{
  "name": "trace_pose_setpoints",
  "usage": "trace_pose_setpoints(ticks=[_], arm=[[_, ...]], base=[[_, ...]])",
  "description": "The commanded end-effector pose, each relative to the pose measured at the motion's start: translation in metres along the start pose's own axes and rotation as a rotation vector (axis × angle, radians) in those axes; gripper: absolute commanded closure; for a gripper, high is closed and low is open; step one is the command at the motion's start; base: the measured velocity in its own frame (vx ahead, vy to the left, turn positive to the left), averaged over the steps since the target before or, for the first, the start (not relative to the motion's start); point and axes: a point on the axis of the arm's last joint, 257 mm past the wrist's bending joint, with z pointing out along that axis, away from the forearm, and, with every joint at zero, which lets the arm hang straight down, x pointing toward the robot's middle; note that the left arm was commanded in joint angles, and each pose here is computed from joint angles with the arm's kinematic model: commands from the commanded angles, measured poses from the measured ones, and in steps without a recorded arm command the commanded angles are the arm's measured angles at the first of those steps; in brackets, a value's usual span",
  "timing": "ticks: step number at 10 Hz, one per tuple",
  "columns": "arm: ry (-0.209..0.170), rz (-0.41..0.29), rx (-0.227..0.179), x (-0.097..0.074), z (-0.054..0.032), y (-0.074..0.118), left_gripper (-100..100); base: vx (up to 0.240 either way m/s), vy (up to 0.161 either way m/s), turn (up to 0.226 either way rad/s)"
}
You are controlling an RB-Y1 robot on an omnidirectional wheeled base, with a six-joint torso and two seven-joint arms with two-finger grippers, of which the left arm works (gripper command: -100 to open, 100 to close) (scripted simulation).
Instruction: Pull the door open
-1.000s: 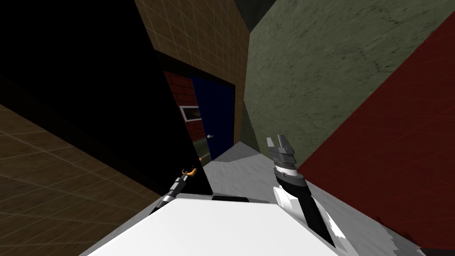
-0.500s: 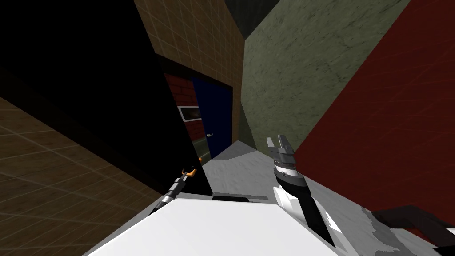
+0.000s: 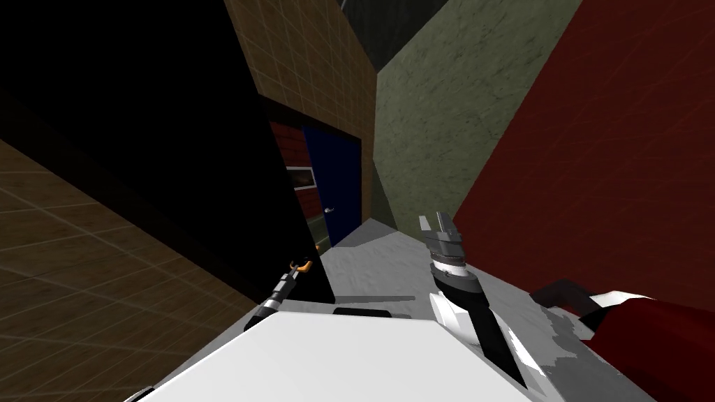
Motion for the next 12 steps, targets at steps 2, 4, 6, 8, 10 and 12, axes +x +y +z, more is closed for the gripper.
trace_pose_setpoints(ticks=[2,4,6,8,10,12], arm=[[0.007,-0.008,-0.004,0.014,0.0164,0.003,100],[0.005,-0.008,-0.003,0.016,0.0226,0.003,100],[0.003,-0.009,-0.002,0.023,0.0375,0.002,100],[0.002,-0.010,-0.002,0.027,0.0482,0.001,100],[0.001,-0.011,-0.002,0.032,0.0589,0.000,100],[0.001,-0.012,-0.003,0.036,0.0671,0.000,100]], base=[[-0.235,0.075,-0.129],[-0.167,0.070,-0.114],[-0.201,0.062,-0.142],[-0.182,0.089,-0.116],[-0.185,0.101,-0.132],[-0.183,0.099,-0.091]])
